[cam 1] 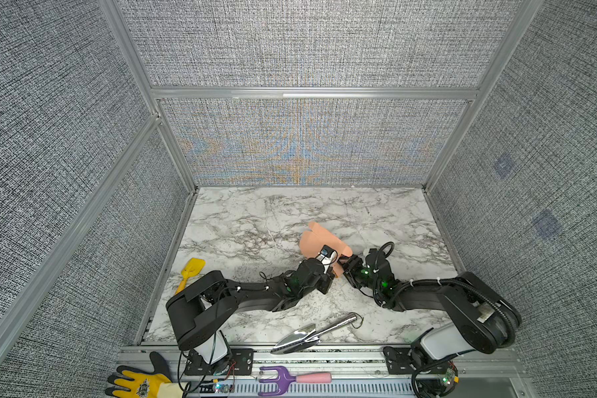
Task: Assemble paper box
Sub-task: Fold the bottom flaps of a flat cardboard box at the center of the table.
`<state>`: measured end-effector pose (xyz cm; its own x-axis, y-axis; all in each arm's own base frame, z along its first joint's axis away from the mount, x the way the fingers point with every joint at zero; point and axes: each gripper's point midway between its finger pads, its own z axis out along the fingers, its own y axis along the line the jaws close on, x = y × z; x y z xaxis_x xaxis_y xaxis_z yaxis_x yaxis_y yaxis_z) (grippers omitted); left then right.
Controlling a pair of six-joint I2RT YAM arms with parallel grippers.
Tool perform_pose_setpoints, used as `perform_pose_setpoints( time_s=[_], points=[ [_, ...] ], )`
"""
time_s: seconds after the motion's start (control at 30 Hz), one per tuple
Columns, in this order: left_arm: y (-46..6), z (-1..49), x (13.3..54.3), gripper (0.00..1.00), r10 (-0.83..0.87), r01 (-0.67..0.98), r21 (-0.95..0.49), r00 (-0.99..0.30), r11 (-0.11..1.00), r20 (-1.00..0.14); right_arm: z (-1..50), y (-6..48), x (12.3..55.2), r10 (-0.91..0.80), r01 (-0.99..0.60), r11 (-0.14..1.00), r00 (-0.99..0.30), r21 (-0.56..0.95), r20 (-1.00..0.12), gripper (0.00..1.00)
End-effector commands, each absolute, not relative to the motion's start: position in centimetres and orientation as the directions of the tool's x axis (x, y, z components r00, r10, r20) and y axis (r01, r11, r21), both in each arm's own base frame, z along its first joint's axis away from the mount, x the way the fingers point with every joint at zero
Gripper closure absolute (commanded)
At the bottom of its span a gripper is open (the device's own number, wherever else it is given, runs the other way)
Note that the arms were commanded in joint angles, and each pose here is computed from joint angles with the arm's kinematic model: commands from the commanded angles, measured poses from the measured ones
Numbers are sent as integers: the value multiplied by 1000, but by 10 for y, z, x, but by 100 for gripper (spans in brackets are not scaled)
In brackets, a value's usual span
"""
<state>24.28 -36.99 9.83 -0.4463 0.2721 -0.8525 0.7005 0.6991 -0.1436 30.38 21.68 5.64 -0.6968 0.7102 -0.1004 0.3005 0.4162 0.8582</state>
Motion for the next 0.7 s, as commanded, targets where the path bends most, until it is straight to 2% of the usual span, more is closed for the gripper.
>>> perform_pose_setpoints(
  time_s=[0.0,0.3,0.67],
  points=[
    [-374,107,242,100,251,712,-158,-433,685,-865,50,218,302,697,322,444,-710,836,-97,35],
    [-375,109,239,100,242,718,-166,-429,675,-870,53,222,308,684,329,476,-721,816,-109,38],
    [-387,111,232,100,239,745,-192,-429,639,-871,61,222,314,673,317,510,-726,799,-141,28]
  ],
)
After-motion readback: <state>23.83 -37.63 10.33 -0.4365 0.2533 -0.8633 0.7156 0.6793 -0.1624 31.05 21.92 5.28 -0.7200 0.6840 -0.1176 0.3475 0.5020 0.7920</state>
